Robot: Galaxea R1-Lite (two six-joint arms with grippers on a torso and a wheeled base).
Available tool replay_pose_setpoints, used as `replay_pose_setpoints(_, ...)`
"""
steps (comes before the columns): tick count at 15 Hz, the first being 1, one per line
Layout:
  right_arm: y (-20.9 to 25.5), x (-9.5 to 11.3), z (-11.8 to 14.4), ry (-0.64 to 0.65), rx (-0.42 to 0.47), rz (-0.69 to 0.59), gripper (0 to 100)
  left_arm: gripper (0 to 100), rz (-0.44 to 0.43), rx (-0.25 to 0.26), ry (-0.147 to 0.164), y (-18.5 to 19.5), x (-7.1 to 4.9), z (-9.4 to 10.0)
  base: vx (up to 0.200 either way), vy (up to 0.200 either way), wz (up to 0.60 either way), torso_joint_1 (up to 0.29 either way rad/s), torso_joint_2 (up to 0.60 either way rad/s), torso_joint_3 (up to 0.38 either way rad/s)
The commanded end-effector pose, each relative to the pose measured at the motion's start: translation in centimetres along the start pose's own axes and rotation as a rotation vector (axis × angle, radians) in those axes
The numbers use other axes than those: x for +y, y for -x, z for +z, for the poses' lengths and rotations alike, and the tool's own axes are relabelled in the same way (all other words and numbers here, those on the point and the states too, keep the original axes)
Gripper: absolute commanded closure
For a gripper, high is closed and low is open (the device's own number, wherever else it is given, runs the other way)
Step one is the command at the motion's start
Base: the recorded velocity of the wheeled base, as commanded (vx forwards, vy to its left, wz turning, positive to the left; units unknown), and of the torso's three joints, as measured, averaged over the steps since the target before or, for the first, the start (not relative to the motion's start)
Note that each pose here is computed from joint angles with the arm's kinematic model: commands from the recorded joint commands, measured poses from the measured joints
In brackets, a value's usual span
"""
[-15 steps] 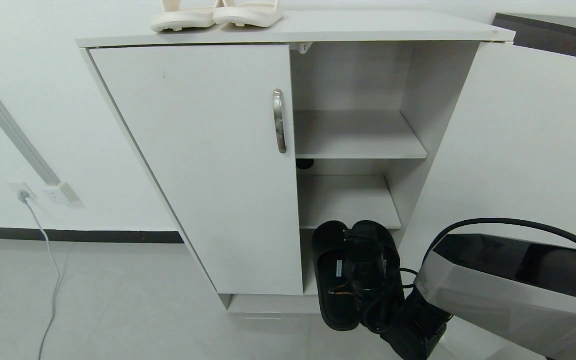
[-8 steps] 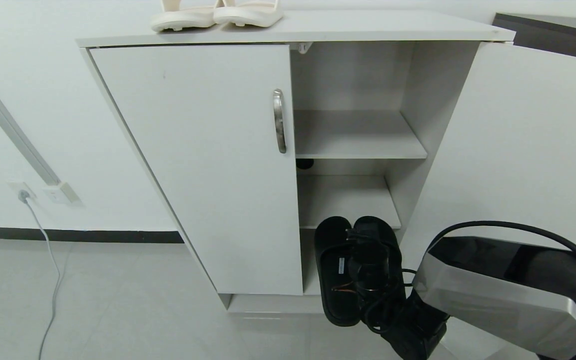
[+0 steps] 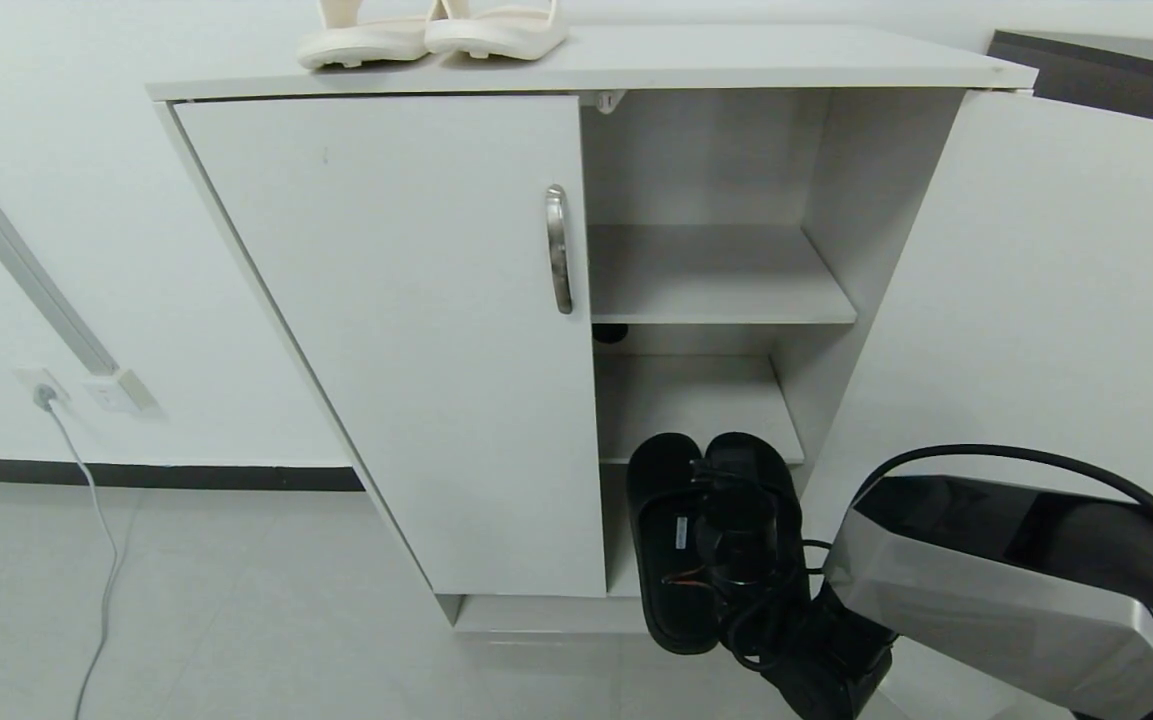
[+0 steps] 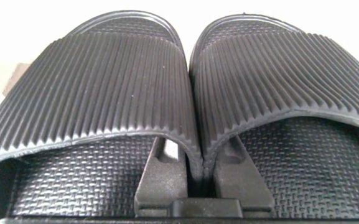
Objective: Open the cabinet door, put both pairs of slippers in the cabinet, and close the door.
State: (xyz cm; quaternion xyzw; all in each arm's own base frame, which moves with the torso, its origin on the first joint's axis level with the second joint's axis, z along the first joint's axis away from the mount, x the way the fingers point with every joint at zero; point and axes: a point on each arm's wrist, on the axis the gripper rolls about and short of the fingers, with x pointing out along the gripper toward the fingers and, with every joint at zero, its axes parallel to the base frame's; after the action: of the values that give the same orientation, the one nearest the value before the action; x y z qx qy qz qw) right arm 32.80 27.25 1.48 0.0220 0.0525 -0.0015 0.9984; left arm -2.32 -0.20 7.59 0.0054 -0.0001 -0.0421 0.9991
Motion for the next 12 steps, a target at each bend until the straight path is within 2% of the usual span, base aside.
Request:
replay_pose_setpoints(1,0.0,0.0,0.1,-0.002,-0.002,0.001,100,100,0.000,0.001,0.000,0.0,0.0,0.0,0.200,0.000,0.00,0.002,0.00,0.007)
replay_pose_setpoints(4,0.0,0.0,0.1,-0.002,-0.002,0.001,100,100,0.000,0.001,0.000,0.0,0.0,0.0,0.200,0.000,0.00,0.007,0.00,0.001)
replay_pose_setpoints(12,-3.4,-0.3,0.2,-0.020,-0.018,-0.025,100,100,0.000,0.001,0.002,0.0,0.0,0.0,0.000,0.000,0.00,0.000,0.00,0.000)
